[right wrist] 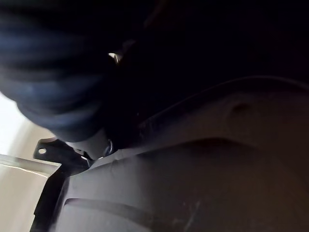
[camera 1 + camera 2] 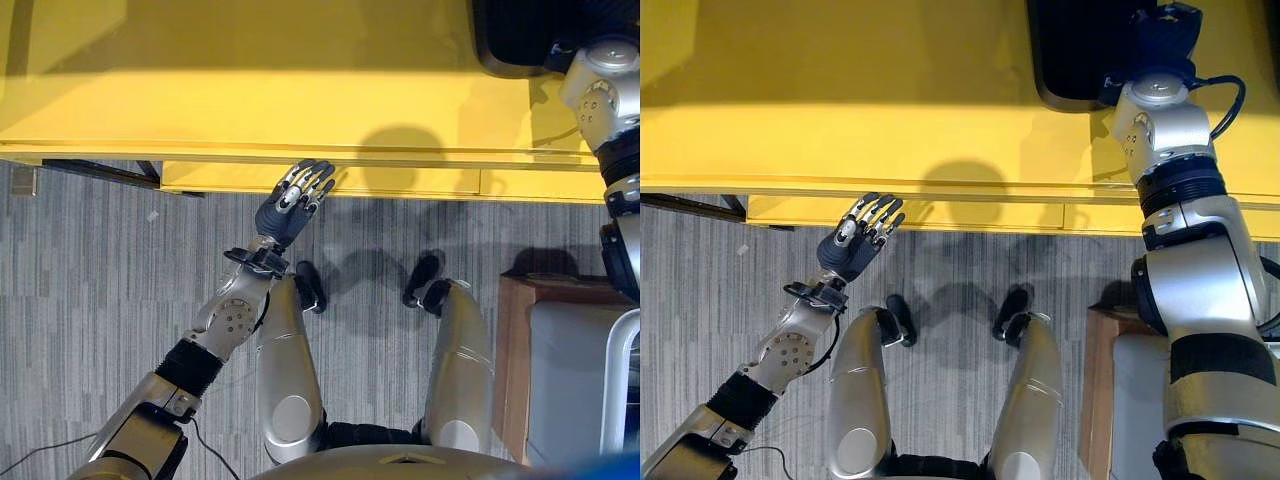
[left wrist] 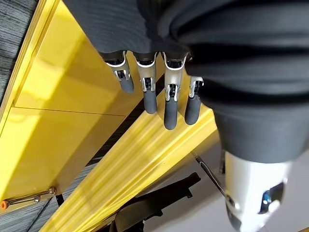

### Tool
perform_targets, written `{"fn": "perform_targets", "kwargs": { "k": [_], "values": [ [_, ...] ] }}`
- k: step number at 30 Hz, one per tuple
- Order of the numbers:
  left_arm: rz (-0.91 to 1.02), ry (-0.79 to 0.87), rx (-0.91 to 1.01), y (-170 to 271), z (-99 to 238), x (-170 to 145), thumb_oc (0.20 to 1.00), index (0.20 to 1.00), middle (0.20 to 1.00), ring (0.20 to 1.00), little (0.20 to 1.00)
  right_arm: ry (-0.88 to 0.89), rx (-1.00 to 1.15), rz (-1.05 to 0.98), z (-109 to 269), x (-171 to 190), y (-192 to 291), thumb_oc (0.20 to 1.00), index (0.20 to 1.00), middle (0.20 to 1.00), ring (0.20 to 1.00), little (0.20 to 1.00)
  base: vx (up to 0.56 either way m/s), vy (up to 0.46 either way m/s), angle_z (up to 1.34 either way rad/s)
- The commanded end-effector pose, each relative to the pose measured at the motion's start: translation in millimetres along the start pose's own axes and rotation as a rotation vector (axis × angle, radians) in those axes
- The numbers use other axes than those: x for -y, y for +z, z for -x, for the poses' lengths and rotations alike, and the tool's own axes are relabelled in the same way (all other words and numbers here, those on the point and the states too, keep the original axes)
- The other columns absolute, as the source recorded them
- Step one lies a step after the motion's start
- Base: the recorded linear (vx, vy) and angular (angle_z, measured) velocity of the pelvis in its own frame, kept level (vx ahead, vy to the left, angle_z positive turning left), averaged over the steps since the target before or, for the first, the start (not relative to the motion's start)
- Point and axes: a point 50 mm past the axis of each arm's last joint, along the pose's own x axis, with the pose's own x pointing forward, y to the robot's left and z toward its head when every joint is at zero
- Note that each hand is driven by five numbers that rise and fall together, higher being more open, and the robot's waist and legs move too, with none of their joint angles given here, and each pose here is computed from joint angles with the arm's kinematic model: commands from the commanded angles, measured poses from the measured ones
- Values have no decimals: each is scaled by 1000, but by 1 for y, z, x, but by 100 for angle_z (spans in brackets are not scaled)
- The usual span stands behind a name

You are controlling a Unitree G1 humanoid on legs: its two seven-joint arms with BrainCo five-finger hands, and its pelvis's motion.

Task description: Move parts from the plastic box to the shelf.

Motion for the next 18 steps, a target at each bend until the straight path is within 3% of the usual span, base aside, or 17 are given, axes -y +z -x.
{"fn": "perform_targets", "kwargs": {
  "k": [1,8,9,18],
  "values": [
    [19,-104,22,0,-2,17,1000,1000,1000,1000,1000,-55,-3,37,-2,6,-6,200,200,200,200,200,35,-32,4],
    [5,-116,12,-1,-1,20,1000,1000,1000,1000,1000,-72,-28,-7,-2,7,-6,200,200,200,200,200,17,-17,3],
    [6,-119,19,1,0,22,1000,1000,1000,1000,1000,-87,-35,-7,-2,7,-7,1000,1000,1000,1000,1000,0,0,0],
    [19,-137,15,-1,3,24,1000,1000,1000,1000,1000,-119,-93,-111,0,8,-21,1000,1000,1000,1000,1000,0,0,0]
  ]
}}
